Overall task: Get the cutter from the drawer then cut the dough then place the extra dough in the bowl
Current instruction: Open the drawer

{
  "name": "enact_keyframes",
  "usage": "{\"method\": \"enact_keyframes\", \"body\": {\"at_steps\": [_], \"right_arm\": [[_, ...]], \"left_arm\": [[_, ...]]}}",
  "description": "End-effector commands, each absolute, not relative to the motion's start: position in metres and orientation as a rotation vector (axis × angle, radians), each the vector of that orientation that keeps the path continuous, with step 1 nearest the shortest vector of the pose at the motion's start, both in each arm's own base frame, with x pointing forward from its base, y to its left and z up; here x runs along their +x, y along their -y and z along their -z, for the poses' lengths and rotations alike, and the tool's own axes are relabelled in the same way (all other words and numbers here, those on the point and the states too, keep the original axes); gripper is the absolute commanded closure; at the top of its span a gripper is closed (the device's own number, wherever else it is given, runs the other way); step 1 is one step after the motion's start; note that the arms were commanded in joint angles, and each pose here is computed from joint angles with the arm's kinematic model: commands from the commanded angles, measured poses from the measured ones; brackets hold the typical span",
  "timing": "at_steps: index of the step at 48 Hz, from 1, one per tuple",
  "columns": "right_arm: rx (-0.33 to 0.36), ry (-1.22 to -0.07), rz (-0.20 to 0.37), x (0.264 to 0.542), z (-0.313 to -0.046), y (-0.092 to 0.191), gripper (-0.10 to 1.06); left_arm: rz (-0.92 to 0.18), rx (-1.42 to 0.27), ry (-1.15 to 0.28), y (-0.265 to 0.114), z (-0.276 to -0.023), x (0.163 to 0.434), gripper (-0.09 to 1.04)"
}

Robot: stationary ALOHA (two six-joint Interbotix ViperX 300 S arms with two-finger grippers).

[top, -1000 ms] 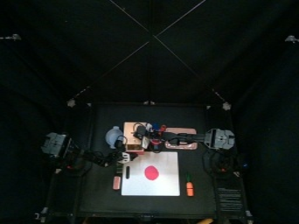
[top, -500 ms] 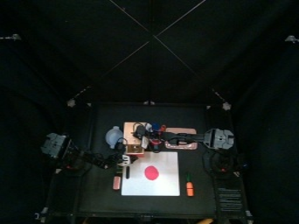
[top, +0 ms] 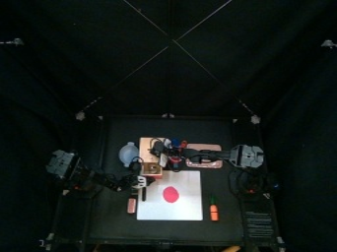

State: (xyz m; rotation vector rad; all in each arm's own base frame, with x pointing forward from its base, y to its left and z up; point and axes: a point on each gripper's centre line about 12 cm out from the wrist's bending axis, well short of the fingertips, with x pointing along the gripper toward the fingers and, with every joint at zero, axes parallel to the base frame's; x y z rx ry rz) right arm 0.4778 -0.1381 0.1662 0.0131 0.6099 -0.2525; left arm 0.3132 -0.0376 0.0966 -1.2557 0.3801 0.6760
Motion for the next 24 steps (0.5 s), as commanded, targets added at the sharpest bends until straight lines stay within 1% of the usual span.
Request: {"method": "enact_keyframes", "body": {"at_steps": [1, 7, 18, 24], "right_arm": [[0.016, -0.616, 0.255, 0.477, -0.1662, 0.1388, 0.94], [0.016, -0.614, 0.255, 0.477, -0.167, 0.1387, 0.94], [0.015, -0.616, 0.253, 0.4773, -0.1662, 0.138, 0.94], [0.015, -0.616, 0.253, 0.4773, -0.1662, 0.138, 0.94]], "left_arm": [[-0.641, -1.258, -0.377, 0.0447, -0.103, 0.3199, 0.42], [-0.643, -1.252, -0.377, 0.0433, -0.1026, 0.3201, 0.35], [-0.634, -1.236, -0.384, 0.0435, -0.1015, 0.3193, 0.18], [-0.627, -1.232, -0.385, 0.0439, -0.1022, 0.3196, 0.11]]}}
